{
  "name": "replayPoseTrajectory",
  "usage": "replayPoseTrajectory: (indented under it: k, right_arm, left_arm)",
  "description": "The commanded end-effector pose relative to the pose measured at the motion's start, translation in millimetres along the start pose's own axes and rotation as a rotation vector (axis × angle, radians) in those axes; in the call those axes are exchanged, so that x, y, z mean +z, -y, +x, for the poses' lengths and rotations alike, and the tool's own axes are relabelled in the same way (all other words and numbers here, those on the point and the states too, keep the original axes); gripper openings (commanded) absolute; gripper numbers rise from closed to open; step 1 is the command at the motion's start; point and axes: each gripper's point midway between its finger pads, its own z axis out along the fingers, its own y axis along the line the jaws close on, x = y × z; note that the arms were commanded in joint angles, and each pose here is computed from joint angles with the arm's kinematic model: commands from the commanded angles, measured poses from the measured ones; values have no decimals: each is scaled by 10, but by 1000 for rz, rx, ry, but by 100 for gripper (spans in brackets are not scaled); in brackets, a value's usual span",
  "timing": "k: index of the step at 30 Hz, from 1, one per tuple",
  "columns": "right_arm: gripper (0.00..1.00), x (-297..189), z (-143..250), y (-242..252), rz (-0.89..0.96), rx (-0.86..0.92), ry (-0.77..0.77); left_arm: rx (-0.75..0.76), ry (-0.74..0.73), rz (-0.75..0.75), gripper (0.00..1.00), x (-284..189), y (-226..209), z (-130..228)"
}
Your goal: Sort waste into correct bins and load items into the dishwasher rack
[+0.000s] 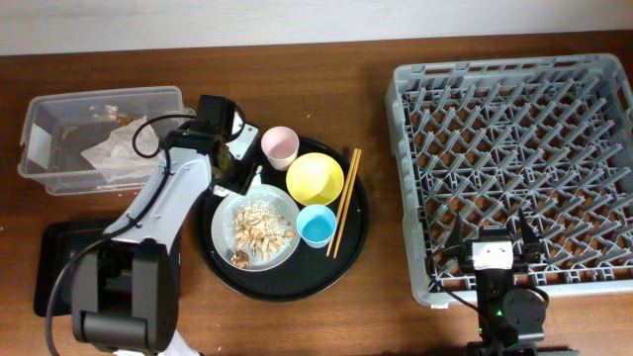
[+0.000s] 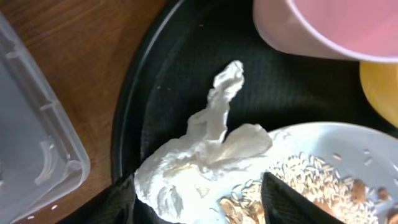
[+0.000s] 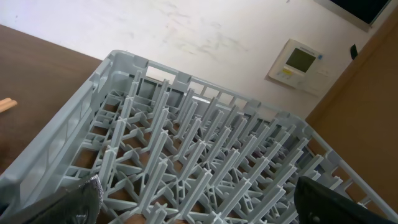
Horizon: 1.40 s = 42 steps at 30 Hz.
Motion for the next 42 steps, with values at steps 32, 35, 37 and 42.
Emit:
replayPoseTrajectory:
  k: [32,35,37,42]
  right_arm:
    - [99,1,39,17,14,4,-10]
    - [99,1,38,16,14,4,-10]
    - [99,1,38,16,14,4,-10]
    - [99,1,38,16,14,4,-10]
  left_arm:
    - [57,-8,127,46,285,219,9]
    - [56,-18,130,49,300,230,44]
    - [56,-32,134,49,350,253,117]
    - [56,-24,128,41,375,246,115]
